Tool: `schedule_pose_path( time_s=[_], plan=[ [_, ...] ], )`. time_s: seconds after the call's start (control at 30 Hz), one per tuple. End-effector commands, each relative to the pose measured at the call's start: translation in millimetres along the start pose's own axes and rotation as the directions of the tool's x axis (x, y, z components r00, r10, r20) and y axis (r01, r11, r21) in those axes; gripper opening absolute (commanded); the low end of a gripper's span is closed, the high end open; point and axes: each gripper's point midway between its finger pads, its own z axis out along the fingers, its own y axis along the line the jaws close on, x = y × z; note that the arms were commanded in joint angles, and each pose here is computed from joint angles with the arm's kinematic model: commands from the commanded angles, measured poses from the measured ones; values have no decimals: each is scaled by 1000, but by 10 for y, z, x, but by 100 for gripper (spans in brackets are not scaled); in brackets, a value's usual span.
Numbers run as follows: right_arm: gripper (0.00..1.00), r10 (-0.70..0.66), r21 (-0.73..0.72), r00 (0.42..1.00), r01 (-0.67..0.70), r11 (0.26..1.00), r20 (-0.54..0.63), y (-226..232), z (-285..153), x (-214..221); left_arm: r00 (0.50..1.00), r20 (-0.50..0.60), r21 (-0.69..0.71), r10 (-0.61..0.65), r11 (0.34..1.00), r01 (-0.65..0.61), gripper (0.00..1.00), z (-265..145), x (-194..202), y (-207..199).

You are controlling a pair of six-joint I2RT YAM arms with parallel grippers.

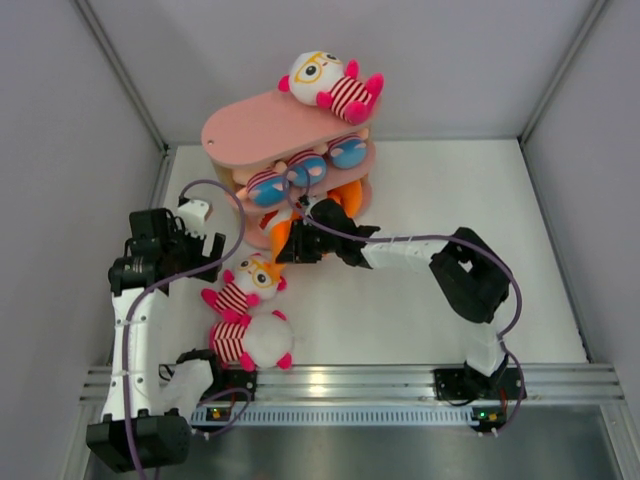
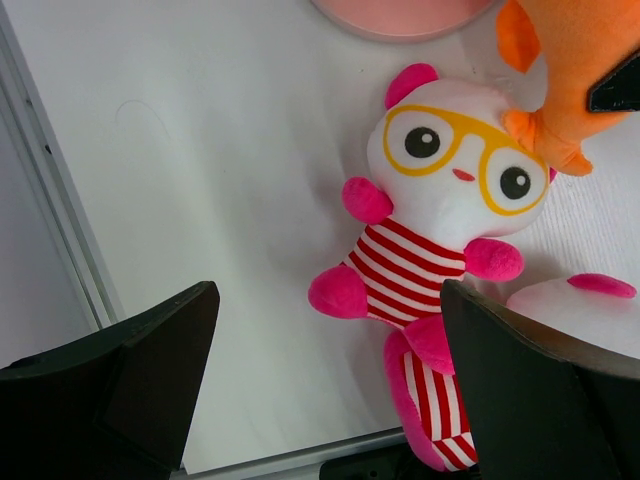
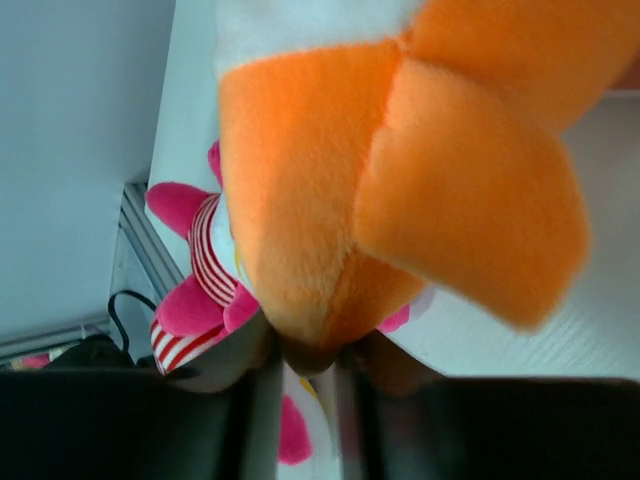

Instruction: Place and organize the stuffed toys onto the shelf

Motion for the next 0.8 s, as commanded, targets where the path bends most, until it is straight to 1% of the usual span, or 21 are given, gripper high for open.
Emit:
schedule_pose_path(
  time_s=[0.0, 0.03, 0.07, 0.1, 0.27, 0.33, 0.4, 0.53, 0.57, 0.63, 0.7, 0.77],
  plan=[
    [33, -24, 18, 992, 22, 1000, 124, -3, -56, -360, 998, 48, -14, 27, 1000, -26, 98, -69, -164, 35],
    [40, -14, 49, 990, 7, 999, 140, -91, -66, -405, 998, 50, -17, 27, 1000, -26, 98, -72, -168, 37],
    [44, 3, 98, 990, -17, 995, 139, -240, -98, -409, 999, 47, -25, 24, 999, -23, 98, -74, -162, 52],
    [50, 9, 190, 984, -43, 981, 179, -484, -138, -438, 999, 43, -27, 30, 999, -29, 98, -67, -151, 52],
    [50, 32, 205, 981, -71, 976, 190, -614, -150, -366, 999, 42, -20, 32, 999, -31, 98, -59, -149, 41],
    [51, 44, 171, 976, -82, 982, 212, -562, -138, -370, 998, 47, -14, 30, 999, -29, 98, -64, -160, 28],
    [55, 51, 159, 974, -87, 983, 221, -540, -126, -319, 999, 46, -14, 28, 1000, -27, 98, -65, -156, 26],
    [55, 75, 132, 968, -108, 985, 239, -458, -30, -193, 999, 39, -19, 31, 999, -31, 98, -56, -140, 38],
    [55, 83, 143, 969, -119, 983, 233, -461, -1, -96, 999, 40, -23, 34, 999, -33, 98, -60, -147, 47],
    [55, 112, 176, 957, -162, 971, 266, -531, 26, -12, 998, 39, -29, 41, 999, -39, 98, -66, -151, 55],
    [51, 148, 176, 944, -206, 963, 294, -573, 68, 28, 998, 42, -34, 43, 999, -42, 98, -77, -160, 63],
    [41, 173, 170, 935, -234, 957, 310, -618, 108, 73, 998, 40, -34, 48, 998, -47, 98, -69, -166, 66]
  ],
)
